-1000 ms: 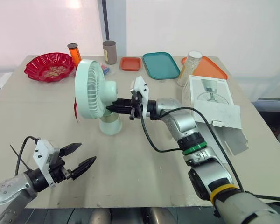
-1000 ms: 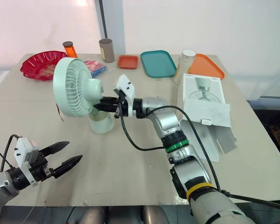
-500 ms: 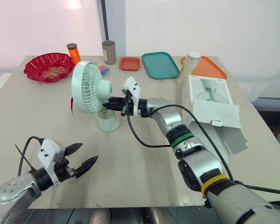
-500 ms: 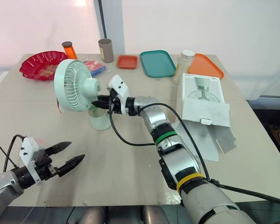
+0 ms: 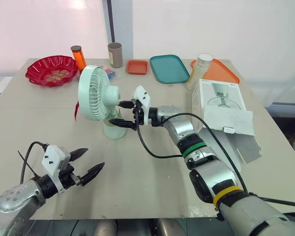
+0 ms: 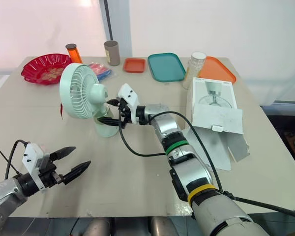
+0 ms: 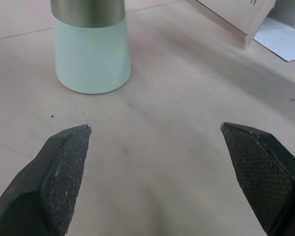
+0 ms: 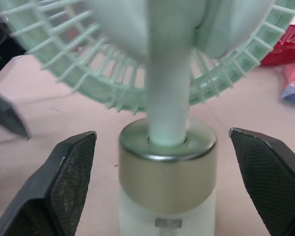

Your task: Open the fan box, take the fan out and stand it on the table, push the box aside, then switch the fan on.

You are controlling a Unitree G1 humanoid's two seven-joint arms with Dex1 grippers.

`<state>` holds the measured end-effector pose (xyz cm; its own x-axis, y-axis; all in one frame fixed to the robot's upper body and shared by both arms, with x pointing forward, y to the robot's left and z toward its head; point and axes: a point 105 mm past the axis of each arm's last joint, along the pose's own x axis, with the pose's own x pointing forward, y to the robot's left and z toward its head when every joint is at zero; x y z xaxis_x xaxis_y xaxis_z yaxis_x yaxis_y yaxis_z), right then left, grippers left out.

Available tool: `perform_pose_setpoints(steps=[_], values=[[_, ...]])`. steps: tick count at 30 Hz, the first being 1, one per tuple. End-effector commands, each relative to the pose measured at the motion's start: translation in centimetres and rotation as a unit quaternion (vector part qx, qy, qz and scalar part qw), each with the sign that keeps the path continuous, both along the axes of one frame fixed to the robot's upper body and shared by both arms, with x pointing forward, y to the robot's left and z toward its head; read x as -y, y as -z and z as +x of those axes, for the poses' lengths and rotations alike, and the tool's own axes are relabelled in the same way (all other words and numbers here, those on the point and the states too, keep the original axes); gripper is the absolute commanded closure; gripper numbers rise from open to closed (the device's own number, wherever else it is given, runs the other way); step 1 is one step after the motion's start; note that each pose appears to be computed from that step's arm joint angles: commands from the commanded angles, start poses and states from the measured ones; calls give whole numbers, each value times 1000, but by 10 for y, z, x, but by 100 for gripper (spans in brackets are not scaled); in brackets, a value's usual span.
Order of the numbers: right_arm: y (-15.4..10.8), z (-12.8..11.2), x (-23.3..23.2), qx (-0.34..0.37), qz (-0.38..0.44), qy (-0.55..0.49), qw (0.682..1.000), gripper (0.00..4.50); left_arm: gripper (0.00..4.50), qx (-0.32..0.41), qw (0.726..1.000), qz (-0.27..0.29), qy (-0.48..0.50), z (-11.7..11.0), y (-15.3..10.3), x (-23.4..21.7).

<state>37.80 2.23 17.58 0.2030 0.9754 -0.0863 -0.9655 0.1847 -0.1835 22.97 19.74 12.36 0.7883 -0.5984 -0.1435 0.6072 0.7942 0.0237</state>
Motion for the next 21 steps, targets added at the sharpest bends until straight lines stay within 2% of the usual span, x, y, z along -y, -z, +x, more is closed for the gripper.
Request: perform_pose_setpoints(steps=[1, 12, 18, 21], values=[[-17, -8, 7, 26, 11, -13, 1000, 5, 0, 39, 999, 14, -24, 5, -12, -13], [-15, -41, 56, 30, -19, 20, 999, 5, 0, 58, 996, 12, -67, 17, -27, -47], [-16, -52, 73, 24, -27, 54, 998, 5, 0, 63, 994, 26, -82, 23, -31, -68], [-15, -49, 80, 21, -31, 78, 996, 5, 0, 57, 995, 19, -84, 26, -30, -70]])
